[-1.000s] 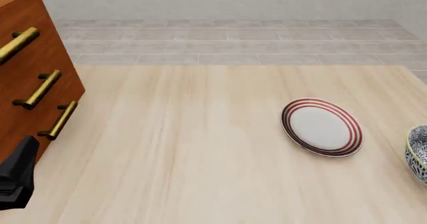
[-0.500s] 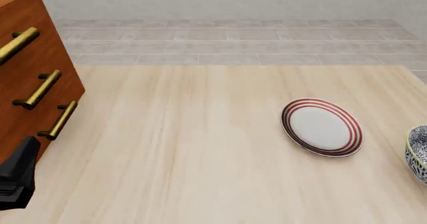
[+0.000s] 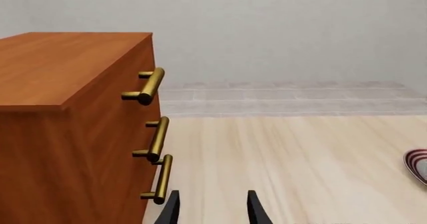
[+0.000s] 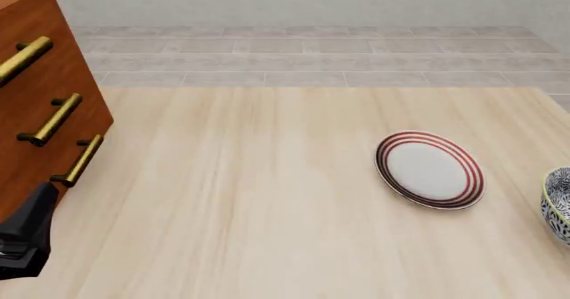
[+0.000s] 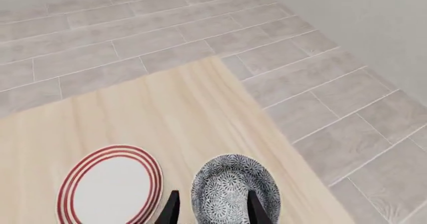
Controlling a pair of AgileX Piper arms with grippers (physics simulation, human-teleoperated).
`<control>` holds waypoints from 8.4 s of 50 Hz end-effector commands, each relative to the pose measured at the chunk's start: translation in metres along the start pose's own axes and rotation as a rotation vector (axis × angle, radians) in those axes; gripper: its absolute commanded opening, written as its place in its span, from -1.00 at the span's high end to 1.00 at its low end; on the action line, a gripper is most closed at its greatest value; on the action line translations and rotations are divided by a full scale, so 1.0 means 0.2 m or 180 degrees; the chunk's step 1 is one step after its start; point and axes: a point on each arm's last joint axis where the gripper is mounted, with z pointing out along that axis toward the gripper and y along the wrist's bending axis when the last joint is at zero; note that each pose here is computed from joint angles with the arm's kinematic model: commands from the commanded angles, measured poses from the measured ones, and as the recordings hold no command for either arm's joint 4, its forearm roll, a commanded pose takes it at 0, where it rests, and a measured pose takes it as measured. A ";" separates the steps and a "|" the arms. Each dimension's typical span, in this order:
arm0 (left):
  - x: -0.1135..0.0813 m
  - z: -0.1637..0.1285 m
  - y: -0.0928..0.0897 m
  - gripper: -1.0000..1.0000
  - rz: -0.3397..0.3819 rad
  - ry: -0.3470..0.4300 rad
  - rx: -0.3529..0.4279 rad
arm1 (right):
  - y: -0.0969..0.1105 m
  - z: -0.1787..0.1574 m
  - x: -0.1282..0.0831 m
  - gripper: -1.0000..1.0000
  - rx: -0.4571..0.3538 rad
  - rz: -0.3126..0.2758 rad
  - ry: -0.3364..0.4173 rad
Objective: Put the bowl on top of the cabinet.
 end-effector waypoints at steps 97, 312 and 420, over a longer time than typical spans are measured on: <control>0.02 0.04 0.00 -1.00 0.0061 0.0175 0.0000 | -0.28 0.40 0.47 -1.00 0.0924 0.0200 0.0586; 0.01 0.03 0.00 -1.00 0.0057 0.0113 0.0007 | -0.14 0.39 0.26 1.00 0.0452 0.0188 0.0323; 0.01 0.02 -0.01 -1.00 0.0025 0.0059 0.0060 | 0.73 0.30 -0.09 1.00 -0.1965 -0.0476 -0.0270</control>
